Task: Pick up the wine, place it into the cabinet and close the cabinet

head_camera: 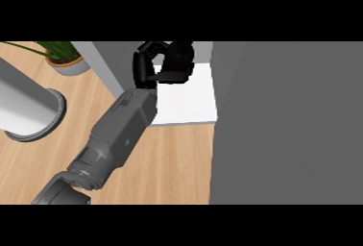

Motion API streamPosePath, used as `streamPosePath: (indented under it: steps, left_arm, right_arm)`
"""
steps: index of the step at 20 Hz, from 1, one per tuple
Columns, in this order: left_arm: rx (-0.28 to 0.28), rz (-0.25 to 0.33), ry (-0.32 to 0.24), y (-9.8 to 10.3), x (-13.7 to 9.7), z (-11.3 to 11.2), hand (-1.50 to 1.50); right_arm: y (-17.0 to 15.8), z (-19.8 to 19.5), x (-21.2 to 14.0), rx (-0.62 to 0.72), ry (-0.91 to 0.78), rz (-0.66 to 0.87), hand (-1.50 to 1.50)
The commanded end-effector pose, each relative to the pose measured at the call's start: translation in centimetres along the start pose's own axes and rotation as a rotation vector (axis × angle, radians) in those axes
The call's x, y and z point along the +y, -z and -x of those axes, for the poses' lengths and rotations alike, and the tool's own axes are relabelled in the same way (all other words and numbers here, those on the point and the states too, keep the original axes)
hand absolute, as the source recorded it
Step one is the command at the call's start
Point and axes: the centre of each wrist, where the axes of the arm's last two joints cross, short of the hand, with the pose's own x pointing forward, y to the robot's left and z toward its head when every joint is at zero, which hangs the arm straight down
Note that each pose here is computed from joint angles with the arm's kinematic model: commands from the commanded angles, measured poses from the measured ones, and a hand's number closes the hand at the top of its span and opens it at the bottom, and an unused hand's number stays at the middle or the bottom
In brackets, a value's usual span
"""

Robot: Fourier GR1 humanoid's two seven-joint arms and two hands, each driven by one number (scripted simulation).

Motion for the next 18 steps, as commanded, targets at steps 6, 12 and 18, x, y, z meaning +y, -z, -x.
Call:
streamPosePath:
  steps: [6,12,18]
  left_arm:
    - [0.046,-0.054,-0.026,-0.2,0.6,1.0,1.5]
    - [0.038,-0.061,0.025,-0.1,1.7,1.5,1.5]
    - [0.062,-0.061,0.088,-0.9,1.3,2.2,-1.5]
  right_arm:
    - [-0.4,-1.5,1.3,-0.064,0.036,-0.046,-1.5]
    - [-1.3,-1.0,0.8,-0.04,0.012,-0.034,-1.5]
    - [0.0,-1.4,0.0,-0.045,0.02,-0.013,-1.5]
